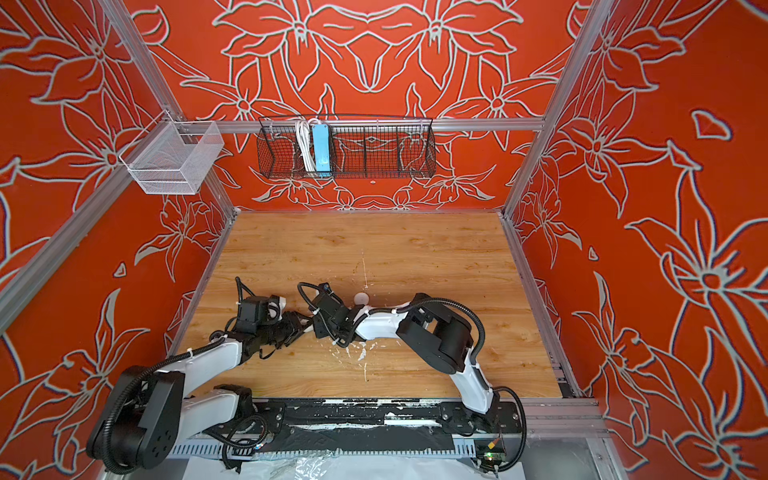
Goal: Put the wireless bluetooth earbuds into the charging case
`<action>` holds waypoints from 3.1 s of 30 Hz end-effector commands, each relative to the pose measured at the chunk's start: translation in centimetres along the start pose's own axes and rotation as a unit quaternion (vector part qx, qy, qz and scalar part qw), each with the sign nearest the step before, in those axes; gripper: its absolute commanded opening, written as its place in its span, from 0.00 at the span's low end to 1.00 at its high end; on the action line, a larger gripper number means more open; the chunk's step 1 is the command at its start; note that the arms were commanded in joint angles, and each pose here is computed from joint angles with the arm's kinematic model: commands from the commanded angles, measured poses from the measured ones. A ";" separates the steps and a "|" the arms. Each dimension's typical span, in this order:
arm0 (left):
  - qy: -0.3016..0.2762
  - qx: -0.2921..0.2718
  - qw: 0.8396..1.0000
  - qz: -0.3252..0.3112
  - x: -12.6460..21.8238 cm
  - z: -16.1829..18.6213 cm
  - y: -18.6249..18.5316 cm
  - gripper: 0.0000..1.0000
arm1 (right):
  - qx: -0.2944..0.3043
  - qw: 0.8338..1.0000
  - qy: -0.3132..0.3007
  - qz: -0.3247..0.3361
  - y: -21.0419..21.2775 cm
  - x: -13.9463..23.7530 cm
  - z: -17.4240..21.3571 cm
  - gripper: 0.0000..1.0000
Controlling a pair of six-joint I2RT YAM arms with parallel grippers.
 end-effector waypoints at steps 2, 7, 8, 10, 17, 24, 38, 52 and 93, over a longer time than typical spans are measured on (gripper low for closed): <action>-0.004 -0.011 1.000 0.010 0.0 0.1 -0.3 0.50 | 0.016 0.998 0.058 0.016 -0.2 -1.4 2.9 0.17; -0.006 -0.013 1.000 0.013 0.0 0.1 -0.4 0.50 | 0.015 0.998 0.062 0.011 -0.1 -1.6 3.2 0.17; -0.006 -0.014 1.000 0.012 0.0 0.1 -0.4 0.49 | 0.015 0.998 0.062 0.009 0.1 -1.6 3.3 0.17; -0.008 -0.015 1.000 0.013 0.0 0.1 -0.4 0.49 | 0.016 0.998 0.061 0.008 0.2 -1.6 3.3 0.17; -0.008 -0.017 1.000 0.014 -0.1 0.1 -0.4 0.41 | 0.015 0.998 0.063 0.010 0.2 -1.8 3.4 0.17; -0.007 -0.021 1.000 0.016 -0.1 0.2 -0.5 0.29 | 0.012 0.998 0.063 0.008 0.2 -1.7 3.3 0.17; 0.009 -0.049 0.998 0.027 0.3 -0.2 -2.5 0.08 | -0.006 1.000 0.025 0.003 -0.1 1.0 2.5 0.17; 0.052 -0.237 0.945 0.221 4.5 -2.8 -21.5 0.00 | -0.034 0.997 -0.076 0.006 -2.2 19.4 -1.1 0.25; -0.023 -0.719 0.565 0.404 5.0 11.1 -16.4 0.00 | 0.226 0.906 -0.277 -0.227 -4.9 28.2 1.9 0.65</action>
Point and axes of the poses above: each gripper's point midway between its finger pads, its own x axis back along the fingers, its own y axis along the line the jaws close on, z = x × y, the point moved 9 cm from there along x, back along the fingers, and after that the axes turned 5 degrees about x, right-handed, at the moved point
